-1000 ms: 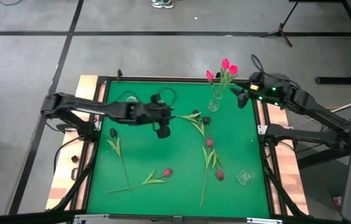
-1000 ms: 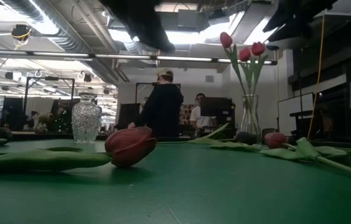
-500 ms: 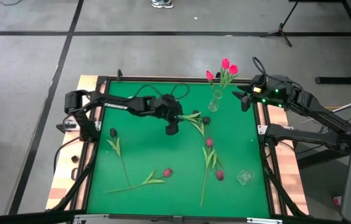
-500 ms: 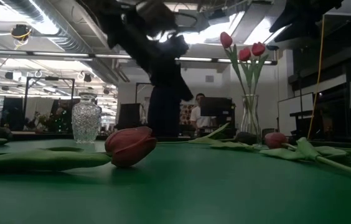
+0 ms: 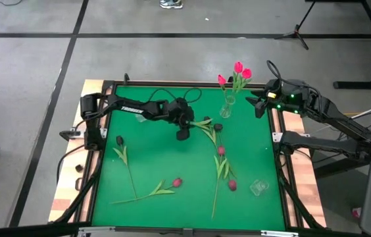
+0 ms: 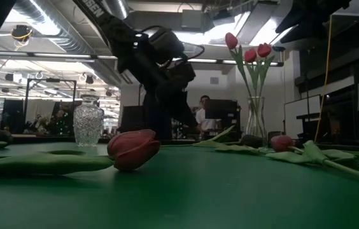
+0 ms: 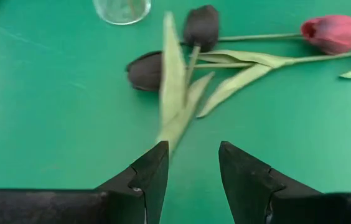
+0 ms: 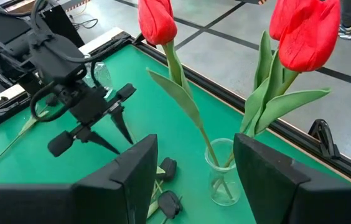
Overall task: Sort flowers into vase by color
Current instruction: Put the middle black flower into the top left transparent vase
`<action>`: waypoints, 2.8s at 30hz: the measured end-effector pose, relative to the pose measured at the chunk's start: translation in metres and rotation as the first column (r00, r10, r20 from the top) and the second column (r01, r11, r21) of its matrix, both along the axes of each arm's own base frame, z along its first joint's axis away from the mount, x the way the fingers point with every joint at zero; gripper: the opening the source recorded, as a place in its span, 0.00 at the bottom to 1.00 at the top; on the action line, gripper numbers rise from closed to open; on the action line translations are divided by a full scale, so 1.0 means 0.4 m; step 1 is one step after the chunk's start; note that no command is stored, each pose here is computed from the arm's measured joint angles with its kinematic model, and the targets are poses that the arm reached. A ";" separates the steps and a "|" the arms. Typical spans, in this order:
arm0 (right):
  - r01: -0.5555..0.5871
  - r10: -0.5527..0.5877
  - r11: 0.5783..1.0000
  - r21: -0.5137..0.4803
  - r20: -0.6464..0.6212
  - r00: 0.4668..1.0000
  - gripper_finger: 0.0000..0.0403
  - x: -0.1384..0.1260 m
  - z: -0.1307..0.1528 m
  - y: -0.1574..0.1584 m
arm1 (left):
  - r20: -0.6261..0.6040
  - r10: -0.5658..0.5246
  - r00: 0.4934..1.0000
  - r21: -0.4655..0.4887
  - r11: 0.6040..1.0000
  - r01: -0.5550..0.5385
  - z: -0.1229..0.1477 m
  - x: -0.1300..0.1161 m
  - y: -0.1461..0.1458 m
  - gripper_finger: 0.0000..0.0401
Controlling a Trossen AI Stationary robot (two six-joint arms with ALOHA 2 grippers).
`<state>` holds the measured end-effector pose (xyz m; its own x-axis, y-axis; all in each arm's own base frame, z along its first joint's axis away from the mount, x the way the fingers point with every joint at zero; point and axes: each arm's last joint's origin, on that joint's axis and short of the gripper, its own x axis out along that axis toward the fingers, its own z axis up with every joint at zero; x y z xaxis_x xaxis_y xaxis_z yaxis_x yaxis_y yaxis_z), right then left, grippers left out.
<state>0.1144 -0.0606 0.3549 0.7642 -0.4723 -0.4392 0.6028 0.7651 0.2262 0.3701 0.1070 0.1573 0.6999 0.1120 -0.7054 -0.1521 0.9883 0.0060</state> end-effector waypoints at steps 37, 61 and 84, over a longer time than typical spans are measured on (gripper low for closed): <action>-0.015 0.015 1.000 0.003 0.009 1.000 0.52 0.002 0.002 0.001 | -0.236 0.063 0.970 0.015 0.998 -0.061 -0.088 0.095 0.052 0.16; -0.240 0.239 0.970 -0.027 0.237 0.942 0.52 -0.007 0.051 0.025 | -0.111 0.165 0.980 0.001 0.986 -0.166 0.212 0.002 -0.041 0.04; -0.374 0.512 0.823 -0.427 0.275 0.814 0.52 0.343 0.038 0.109 | 0.633 0.171 0.755 -0.040 0.981 -0.189 0.537 -0.358 -0.195 0.04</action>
